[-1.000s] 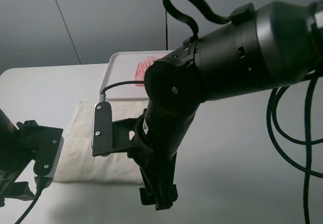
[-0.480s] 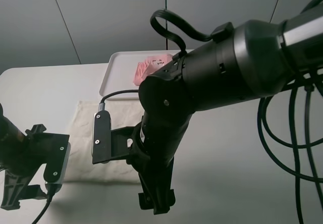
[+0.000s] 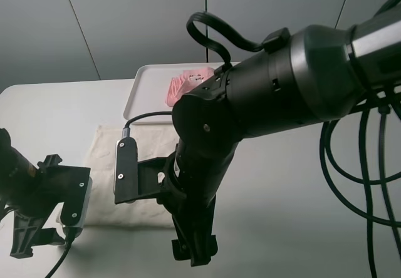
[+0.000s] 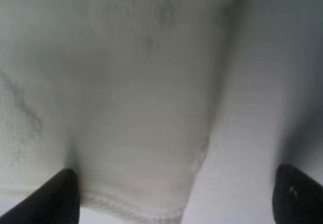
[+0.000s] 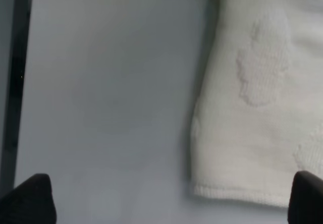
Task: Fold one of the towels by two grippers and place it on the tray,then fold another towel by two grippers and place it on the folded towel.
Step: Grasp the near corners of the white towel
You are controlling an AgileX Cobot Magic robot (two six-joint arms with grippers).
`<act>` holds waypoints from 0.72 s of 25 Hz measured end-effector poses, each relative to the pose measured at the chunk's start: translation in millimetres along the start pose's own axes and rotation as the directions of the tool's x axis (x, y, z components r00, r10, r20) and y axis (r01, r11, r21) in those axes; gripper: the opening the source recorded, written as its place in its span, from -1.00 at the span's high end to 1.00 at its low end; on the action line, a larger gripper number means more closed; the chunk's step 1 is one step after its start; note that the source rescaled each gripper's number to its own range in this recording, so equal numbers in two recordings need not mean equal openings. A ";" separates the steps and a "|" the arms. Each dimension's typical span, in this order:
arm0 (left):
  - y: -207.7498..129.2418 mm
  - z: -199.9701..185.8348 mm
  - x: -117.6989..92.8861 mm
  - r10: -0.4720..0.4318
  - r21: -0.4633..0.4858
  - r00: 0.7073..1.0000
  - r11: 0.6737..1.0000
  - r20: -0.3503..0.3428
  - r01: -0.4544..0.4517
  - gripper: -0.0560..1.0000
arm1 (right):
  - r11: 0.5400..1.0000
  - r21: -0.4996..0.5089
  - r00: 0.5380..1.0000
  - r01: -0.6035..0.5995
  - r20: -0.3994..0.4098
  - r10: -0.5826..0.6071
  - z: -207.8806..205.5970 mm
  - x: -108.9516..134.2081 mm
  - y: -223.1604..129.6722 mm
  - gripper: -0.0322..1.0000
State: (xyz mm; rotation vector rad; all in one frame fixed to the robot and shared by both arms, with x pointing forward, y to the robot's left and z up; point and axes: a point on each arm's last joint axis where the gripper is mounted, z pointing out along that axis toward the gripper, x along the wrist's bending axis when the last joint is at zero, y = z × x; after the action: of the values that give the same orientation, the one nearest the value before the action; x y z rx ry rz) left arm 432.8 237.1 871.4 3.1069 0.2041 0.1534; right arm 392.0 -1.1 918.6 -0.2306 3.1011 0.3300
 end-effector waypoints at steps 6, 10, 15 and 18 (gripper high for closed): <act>-0.3 7.8 -0.9 0.008 0.016 1.000 1.000 0.029 -0.009 -0.96 | 1.000 0.000 1.000 0.000 0.000 0.000 0.0 0.0 0.0 -1.00; -0.3 8.1 -0.8 0.008 0.016 1.000 1.000 0.029 -0.009 -0.96 | 1.000 0.001 1.000 0.000 -0.001 0.000 0.0 0.1 -0.1 -1.00; 0.0 8.2 -1.0 0.010 0.016 1.000 1.000 0.029 -0.011 -0.96 | 1.000 0.015 1.000 0.010 -0.011 -0.009 7.0 -0.1 -1.1 -1.00; 0.0 8.2 -1.0 0.010 0.016 1.000 1.000 0.029 -0.010 -0.96 | 0.998 0.054 0.999 0.011 -0.038 -0.009 22.5 0.0 -4.3 -1.00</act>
State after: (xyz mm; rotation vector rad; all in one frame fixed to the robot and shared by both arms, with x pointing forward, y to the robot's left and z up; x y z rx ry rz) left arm 432.7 236.8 863.1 3.1242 0.1898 0.1075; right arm 392.5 -0.5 895.7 -0.2550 3.1401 0.2440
